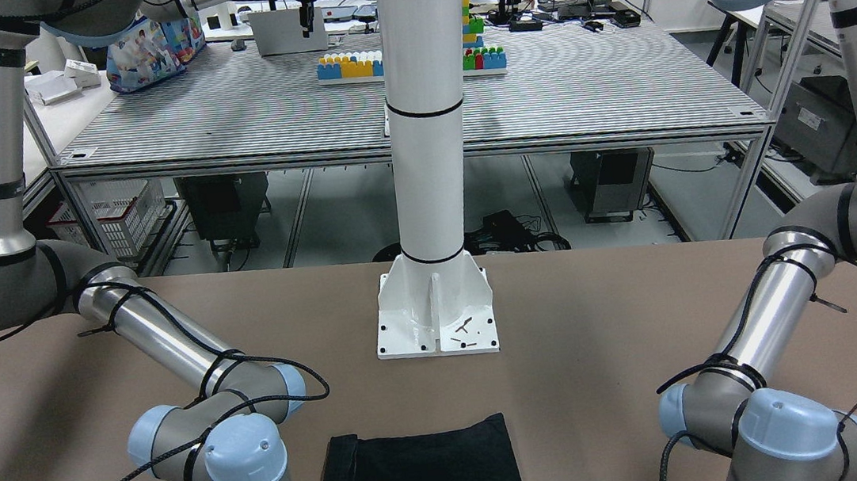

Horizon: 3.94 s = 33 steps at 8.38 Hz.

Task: Fold clothes

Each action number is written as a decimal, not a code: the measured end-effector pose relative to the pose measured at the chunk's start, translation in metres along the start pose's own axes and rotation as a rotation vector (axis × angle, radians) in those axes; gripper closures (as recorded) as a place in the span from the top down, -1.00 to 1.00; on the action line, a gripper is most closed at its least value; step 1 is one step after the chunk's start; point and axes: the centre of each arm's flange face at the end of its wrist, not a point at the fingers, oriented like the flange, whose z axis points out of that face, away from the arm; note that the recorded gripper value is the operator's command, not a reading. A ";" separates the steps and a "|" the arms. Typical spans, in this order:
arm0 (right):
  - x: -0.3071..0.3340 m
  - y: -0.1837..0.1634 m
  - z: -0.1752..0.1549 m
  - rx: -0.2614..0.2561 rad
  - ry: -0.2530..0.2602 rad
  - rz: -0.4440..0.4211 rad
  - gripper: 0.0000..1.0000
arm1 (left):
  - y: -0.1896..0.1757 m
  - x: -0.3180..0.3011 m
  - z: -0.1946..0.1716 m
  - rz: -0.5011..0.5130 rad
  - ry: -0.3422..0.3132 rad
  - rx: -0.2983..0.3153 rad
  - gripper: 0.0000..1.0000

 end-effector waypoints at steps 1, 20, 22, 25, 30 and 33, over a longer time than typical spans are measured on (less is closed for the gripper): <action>0.012 0.006 0.000 -0.003 0.005 0.002 0.89 | 0.000 0.000 0.000 0.000 -0.001 0.000 1.00; 0.037 0.177 -0.061 -0.030 -0.386 0.164 0.89 | 0.005 -0.001 0.003 0.006 -0.006 0.004 1.00; 0.030 0.180 -0.043 -0.013 -0.373 0.164 0.89 | 0.010 0.002 0.006 0.010 -0.008 0.002 1.00; 0.025 0.178 -0.024 -0.004 -0.348 0.168 0.89 | 0.012 0.003 0.007 0.013 -0.009 0.000 1.00; 0.031 0.174 -0.022 -0.004 -0.341 0.170 0.89 | 0.012 0.002 0.008 0.015 -0.011 0.001 1.00; 0.032 0.180 -0.017 -0.003 -0.328 0.170 0.88 | 0.013 0.000 0.009 0.016 -0.018 0.009 1.00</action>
